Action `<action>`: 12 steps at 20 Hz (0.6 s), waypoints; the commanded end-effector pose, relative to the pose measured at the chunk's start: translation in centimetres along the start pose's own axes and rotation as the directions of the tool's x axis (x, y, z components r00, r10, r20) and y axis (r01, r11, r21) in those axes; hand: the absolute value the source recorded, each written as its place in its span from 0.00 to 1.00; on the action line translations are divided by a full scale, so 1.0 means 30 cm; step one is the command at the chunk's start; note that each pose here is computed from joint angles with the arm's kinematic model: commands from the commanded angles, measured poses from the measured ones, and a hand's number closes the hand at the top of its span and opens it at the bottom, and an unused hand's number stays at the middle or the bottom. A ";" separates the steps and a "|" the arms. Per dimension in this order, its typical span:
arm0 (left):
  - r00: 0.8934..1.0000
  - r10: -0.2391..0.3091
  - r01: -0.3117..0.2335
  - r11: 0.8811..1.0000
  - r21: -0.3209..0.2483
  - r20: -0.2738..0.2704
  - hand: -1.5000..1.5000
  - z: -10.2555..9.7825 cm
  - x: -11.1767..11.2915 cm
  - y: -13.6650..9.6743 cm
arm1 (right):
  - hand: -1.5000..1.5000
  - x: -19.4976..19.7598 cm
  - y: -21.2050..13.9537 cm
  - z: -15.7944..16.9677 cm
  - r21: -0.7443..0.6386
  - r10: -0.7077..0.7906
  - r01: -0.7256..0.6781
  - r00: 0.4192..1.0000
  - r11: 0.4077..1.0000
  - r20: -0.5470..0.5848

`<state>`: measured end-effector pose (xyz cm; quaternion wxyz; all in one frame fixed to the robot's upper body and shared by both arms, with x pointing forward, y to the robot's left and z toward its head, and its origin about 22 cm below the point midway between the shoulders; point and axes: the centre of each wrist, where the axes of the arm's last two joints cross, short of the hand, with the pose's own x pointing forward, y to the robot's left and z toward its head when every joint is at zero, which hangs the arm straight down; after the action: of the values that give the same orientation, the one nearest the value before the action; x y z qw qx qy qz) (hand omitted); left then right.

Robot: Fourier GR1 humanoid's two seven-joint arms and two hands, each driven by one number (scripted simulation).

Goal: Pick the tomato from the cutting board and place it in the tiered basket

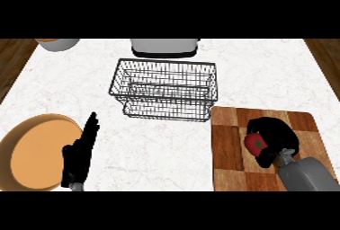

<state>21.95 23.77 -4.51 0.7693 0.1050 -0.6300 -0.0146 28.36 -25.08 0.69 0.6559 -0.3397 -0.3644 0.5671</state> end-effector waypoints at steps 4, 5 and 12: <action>0.998 -0.008 0.009 1.000 0.016 -0.058 0.50 -0.005 -0.067 -0.006 | 1.00 0.096 0.009 0.027 -0.078 0.074 -0.064 0.989 0.995 0.128; 0.997 -0.022 0.024 0.999 0.028 -0.068 0.50 0.029 -0.082 0.069 | 1.00 0.161 0.119 0.044 -0.074 0.078 -0.068 0.986 0.995 0.146; 0.997 -0.011 0.014 0.999 0.036 -0.082 0.50 0.033 -0.023 0.052 | 1.00 0.148 0.033 0.207 -0.180 -0.068 0.105 0.977 0.978 0.202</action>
<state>21.77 24.00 -4.30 0.7708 0.1074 -0.6279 -0.0128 25.12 -20.17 1.42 0.6021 -0.3375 -0.4542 0.5633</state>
